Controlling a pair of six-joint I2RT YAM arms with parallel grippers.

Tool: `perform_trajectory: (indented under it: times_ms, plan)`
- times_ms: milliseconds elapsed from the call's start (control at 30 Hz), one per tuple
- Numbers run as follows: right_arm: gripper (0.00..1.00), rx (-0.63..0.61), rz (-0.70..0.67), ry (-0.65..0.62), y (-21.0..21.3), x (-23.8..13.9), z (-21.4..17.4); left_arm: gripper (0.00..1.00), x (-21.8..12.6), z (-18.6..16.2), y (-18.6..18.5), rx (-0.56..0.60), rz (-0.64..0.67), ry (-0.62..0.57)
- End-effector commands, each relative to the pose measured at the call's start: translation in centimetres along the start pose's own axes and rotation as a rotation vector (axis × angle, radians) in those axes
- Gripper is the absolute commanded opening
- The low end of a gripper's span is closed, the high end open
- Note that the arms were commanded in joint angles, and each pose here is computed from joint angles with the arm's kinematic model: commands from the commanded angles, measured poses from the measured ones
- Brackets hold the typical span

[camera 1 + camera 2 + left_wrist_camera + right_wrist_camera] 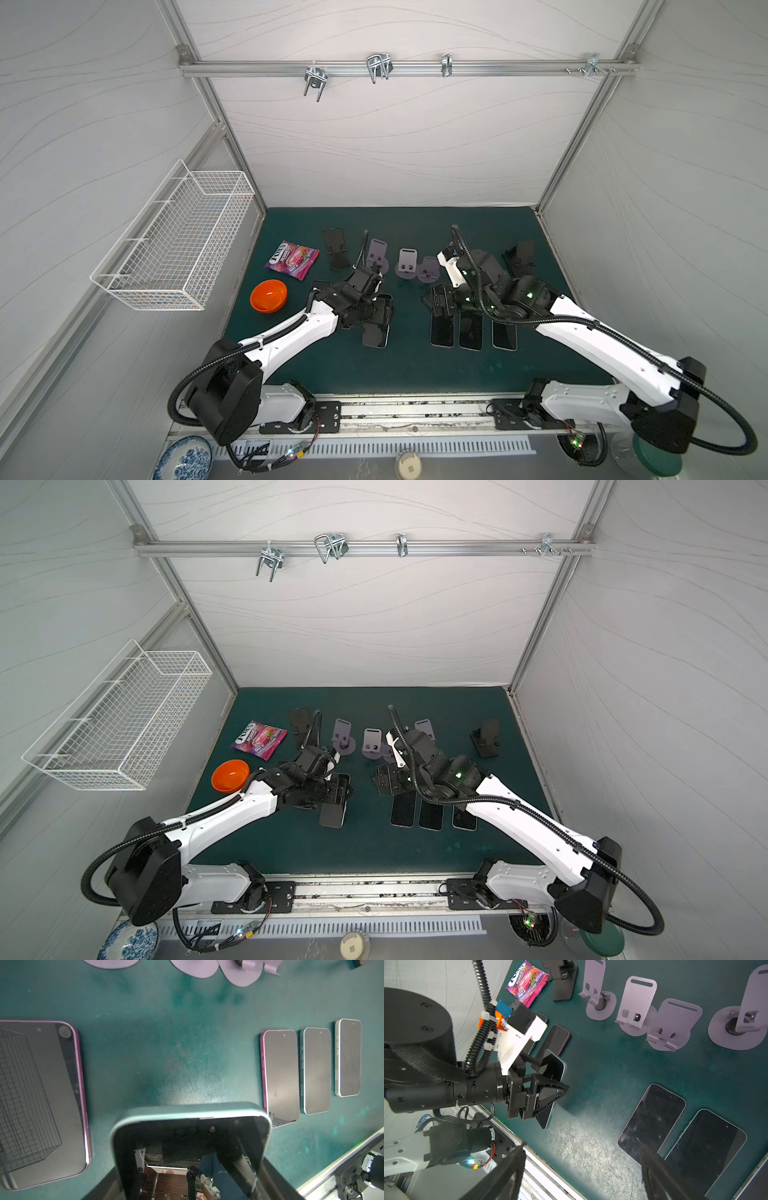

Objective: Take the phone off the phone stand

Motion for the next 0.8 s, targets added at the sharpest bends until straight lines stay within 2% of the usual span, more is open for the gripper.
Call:
perform_trajectory:
  times_ms: [0, 767]
  plan:
    - [0.87, -0.011, -0.009, -0.001, 0.2, 0.0, 0.2, 0.64, -0.6, 2.4, -1.6, -0.008, -0.053, -0.068]
    - [0.87, 0.0, -0.052, 0.019, -0.8, -0.2, -0.8, 0.64, 1.9, 2.0, -1.4, -0.013, 0.011, 0.021]
Point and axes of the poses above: each gripper's point midway between its finger pads, its own x axis out along the fingers, its own y axis along the line the jaws close on, z = x × y, the point moved 6 cm from there along -x, back along the fingers, and after that the axes turned 4 degrees about x, right-handed, at the moved point
